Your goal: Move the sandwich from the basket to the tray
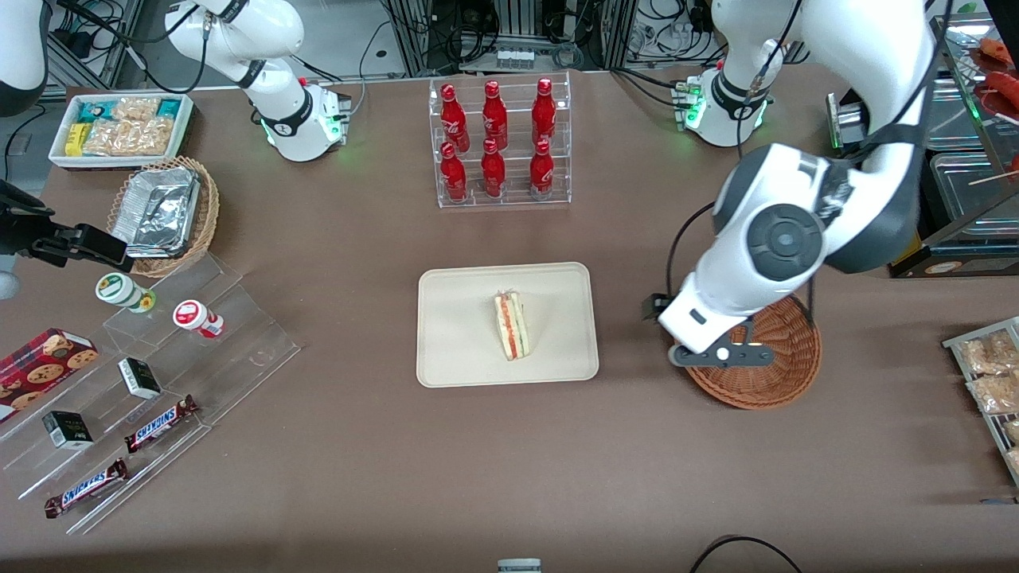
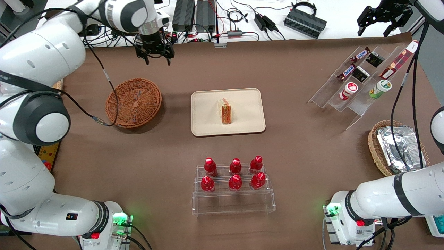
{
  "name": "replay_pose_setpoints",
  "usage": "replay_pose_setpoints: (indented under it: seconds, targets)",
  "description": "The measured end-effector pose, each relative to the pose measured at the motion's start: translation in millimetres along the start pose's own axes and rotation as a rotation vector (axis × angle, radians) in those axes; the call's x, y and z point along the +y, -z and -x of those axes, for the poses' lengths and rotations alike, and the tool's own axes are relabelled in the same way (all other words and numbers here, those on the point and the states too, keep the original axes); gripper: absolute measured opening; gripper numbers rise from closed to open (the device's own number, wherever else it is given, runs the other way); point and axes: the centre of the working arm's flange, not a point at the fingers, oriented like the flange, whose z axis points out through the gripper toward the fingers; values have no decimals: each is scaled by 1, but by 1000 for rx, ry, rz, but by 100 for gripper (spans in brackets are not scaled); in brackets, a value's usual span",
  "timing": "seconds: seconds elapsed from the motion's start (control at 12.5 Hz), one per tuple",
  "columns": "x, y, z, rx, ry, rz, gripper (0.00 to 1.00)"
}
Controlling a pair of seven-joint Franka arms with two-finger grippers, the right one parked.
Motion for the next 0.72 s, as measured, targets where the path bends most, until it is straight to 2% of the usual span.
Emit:
replay_pose_setpoints:
  seconds: [0.24,0.56,0.72]
  targets:
    - [-59,23,9,-63,-85,-14,100]
    - [-111,67,38,-92,-129,-39,100]
    - [-137,90,54,-95,-137,-45,100]
